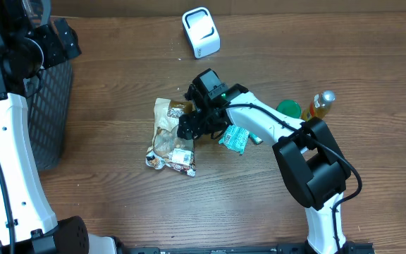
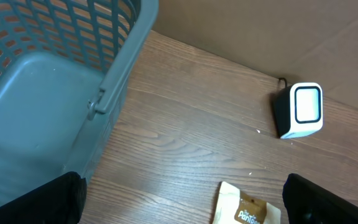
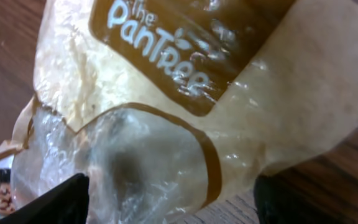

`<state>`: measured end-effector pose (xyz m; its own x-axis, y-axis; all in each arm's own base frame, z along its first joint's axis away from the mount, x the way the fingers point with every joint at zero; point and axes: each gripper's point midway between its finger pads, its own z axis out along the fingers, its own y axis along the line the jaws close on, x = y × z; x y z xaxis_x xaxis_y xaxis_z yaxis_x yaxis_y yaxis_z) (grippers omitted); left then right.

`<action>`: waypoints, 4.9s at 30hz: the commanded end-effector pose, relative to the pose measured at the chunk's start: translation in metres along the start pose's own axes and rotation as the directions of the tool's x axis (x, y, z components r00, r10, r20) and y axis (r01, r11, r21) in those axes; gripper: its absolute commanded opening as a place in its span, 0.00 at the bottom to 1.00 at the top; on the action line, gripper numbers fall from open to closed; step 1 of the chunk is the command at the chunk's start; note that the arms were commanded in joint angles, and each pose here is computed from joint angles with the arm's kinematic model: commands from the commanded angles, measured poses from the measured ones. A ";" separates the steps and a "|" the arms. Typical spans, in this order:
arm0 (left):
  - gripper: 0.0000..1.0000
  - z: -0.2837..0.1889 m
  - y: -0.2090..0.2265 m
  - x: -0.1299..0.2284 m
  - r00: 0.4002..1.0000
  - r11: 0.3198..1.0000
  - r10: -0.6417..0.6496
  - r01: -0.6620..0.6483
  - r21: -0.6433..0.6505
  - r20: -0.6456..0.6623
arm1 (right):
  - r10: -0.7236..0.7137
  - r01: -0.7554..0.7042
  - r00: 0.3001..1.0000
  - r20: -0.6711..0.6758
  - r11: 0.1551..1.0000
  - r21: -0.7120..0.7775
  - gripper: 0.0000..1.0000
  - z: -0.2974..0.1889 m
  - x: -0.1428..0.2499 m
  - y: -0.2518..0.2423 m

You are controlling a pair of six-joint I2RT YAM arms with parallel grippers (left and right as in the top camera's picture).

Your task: Scan the item barcode

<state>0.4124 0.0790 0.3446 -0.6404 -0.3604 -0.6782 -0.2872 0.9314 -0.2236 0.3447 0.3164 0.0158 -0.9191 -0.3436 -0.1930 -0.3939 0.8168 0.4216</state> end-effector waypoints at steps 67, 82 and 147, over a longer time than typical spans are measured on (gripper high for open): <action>0.99 -0.005 -0.004 -0.007 1.000 1.000 0.020 -0.020 0.011 0.021 | 0.068 -0.076 0.996 -0.064 0.988 -0.135 0.04 -0.053 -0.017 0.029; 1.00 -0.005 -0.004 -0.007 1.000 1.000 0.020 -0.020 0.011 0.021 | -0.056 0.057 0.992 -0.114 0.998 0.005 0.04 0.012 0.006 0.049; 1.00 -0.005 -0.004 -0.007 1.000 1.000 0.020 -0.020 0.011 0.021 | 0.193 -0.181 0.981 -0.022 0.948 0.260 1.00 -0.095 -0.045 -0.045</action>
<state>0.4124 0.0791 0.3446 -0.6402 -0.3599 -0.6787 -0.2872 0.9315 -0.2231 0.3993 0.2478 0.0820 -0.9797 -0.1896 -0.0647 -0.1988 0.9596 0.1989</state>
